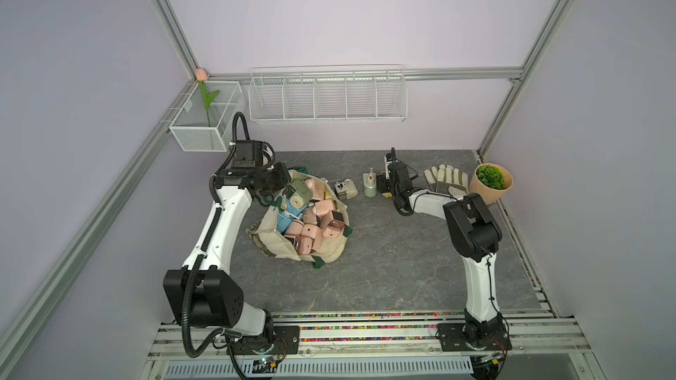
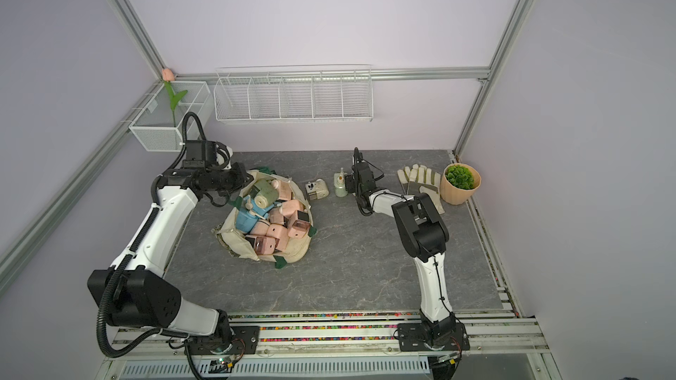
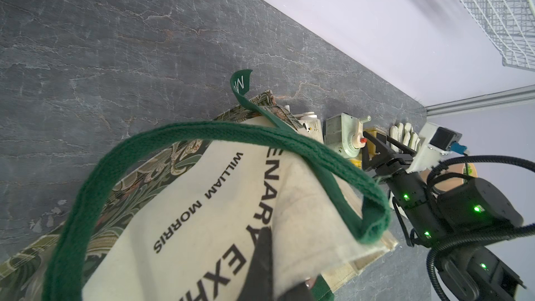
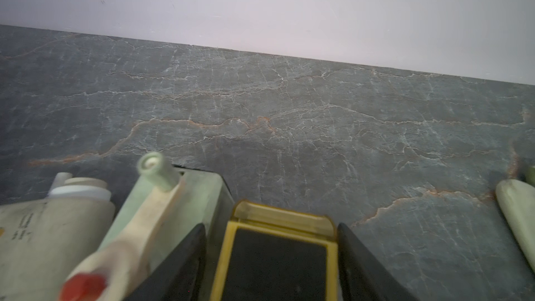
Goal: Take out the pencil sharpeners from the tote bags
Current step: Place the pencil sharpener at the center of the board, then pick up the pencil sharpener from the canvas bag.
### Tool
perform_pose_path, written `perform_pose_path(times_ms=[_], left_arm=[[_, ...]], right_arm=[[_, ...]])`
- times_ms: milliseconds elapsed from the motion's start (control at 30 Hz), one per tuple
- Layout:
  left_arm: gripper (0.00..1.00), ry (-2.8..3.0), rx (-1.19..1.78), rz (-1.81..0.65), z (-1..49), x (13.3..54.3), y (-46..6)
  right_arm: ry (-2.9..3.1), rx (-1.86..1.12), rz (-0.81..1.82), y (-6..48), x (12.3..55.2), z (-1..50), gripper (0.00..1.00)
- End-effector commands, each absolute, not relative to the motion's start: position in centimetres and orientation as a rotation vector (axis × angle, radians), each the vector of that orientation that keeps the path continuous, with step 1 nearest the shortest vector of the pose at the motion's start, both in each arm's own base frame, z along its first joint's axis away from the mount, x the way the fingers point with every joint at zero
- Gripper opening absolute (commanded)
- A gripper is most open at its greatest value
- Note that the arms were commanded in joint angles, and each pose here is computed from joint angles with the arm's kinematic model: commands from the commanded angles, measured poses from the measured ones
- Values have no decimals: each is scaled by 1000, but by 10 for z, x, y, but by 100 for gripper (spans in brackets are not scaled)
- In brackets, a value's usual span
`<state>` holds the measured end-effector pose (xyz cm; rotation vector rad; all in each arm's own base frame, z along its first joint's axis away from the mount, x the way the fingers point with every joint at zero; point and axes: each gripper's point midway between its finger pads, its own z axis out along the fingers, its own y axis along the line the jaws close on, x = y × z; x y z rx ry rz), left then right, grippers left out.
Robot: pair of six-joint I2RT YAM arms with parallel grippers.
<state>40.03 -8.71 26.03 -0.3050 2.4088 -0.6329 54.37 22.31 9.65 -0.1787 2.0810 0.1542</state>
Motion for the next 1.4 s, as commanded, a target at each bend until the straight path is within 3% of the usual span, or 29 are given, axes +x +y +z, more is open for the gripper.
perform_pose_path(times_ms=[0,300,733,1033,1367], left_arm=[[0,2408,-319,-619,265,393,-81],[0,2410,-320,-612,264,394,-80],[0,2418,-321,-614,260,395,-81],[0,2416,-325,-603,261,395,-79],[0,2408,-322,-606,263,394,-79]], right_arm=[[2006,-131,196,217,533,148,73],[1948,-175,295,230,489,203,72],[1767,-611,520,320,373,281,63],[1651,-1022,563,392,294,278,65],[1536,-1296,454,467,269,233,72]])
